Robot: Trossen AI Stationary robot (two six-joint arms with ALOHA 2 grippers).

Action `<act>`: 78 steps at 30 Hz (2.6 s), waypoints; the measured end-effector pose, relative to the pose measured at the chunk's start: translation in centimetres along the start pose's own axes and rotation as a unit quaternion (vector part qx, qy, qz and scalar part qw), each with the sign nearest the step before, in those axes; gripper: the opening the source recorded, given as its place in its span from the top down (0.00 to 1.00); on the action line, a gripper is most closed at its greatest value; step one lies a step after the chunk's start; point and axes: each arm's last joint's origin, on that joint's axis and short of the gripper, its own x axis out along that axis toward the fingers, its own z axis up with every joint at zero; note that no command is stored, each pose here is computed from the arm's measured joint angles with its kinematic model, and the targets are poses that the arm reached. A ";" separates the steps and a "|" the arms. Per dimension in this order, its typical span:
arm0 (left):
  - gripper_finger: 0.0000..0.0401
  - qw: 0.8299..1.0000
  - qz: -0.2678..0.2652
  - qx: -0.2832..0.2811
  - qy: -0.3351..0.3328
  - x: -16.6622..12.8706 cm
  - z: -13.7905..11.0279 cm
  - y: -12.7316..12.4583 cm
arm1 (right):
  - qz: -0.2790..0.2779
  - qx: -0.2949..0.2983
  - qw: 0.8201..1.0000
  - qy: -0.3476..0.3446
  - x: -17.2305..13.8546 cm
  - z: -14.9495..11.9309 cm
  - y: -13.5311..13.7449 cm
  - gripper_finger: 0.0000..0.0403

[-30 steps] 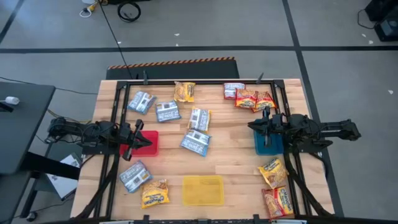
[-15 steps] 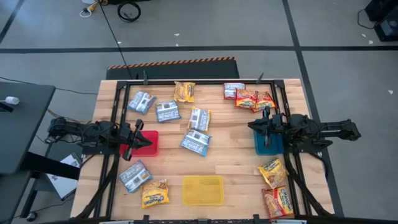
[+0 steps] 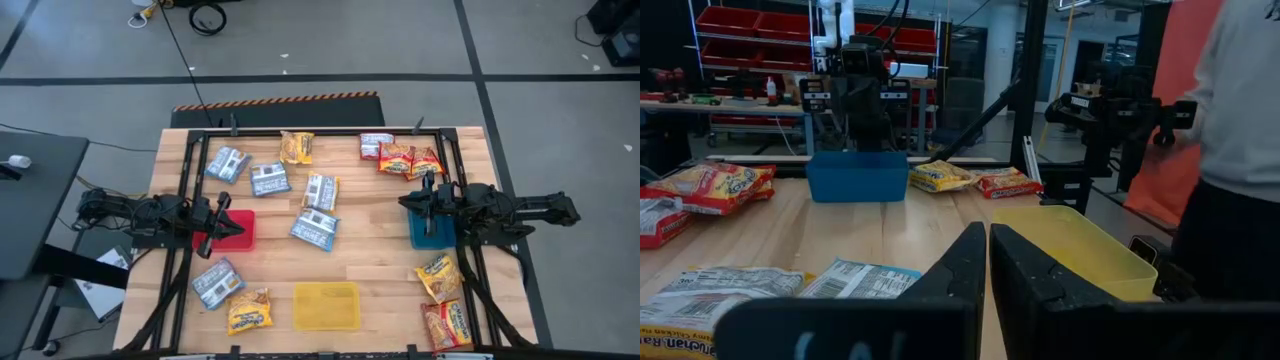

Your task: Sort Maruchan noodles

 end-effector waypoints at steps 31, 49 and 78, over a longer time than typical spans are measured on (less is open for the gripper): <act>0.94 1.000 0.000 0.000 0.000 0.0 0.0 0.0 | 0.023 0.203 0.941 0.269 2.0 9.3 2.8 0.98; 0.94 1.000 0.000 0.000 0.000 0.0 0.0 0.0 | 0.008 0.086 0.724 0.685 9.3 9.8 15.4 0.99; 0.94 1.000 0.000 0.000 0.000 0.0 0.0 0.0 | 0.058 -0.021 0.565 0.823 8.1 -3.8 15.0 0.51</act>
